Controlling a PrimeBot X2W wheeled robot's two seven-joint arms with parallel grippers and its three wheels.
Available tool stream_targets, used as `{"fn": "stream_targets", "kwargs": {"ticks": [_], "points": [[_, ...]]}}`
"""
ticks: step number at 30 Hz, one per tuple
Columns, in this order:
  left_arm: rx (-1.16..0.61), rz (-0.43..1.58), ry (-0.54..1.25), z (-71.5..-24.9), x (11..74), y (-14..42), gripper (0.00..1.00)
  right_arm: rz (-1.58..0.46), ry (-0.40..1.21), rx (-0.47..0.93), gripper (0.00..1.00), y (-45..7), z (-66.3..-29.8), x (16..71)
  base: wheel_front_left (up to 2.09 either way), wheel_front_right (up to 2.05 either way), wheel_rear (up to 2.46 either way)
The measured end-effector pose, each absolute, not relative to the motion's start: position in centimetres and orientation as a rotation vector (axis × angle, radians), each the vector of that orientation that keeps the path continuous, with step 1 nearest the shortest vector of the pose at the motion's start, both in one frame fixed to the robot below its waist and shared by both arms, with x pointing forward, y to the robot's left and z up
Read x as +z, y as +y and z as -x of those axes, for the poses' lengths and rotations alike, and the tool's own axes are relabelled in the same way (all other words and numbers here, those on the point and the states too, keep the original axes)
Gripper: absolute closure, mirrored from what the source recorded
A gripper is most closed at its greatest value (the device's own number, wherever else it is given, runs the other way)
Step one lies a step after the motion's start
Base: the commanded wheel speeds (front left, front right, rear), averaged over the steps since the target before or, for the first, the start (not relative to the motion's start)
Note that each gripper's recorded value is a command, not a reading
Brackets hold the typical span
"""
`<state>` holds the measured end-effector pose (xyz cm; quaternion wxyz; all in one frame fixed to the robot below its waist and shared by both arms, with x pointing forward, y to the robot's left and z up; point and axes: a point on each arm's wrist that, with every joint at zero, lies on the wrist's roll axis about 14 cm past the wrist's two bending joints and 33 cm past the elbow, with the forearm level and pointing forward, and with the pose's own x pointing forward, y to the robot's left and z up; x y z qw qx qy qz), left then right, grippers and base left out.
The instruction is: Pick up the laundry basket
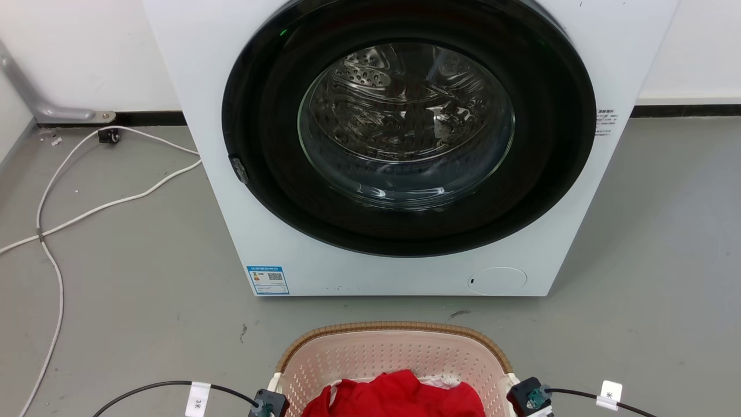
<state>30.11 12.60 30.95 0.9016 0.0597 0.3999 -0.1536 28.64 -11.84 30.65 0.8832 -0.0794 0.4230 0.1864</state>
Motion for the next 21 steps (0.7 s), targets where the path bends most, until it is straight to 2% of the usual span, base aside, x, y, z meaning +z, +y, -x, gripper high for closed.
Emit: {"fn": "stream_targets", "kwargs": {"ticks": [21], "points": [[-0.319, -0.122, 0.833, -29.93, 30.81, 12.62, 1.00, 0.164, 0.889, 0.391, 1.00, -11.78, -28.34, 30.43, 0.00, 0.00, 0.00]]}}
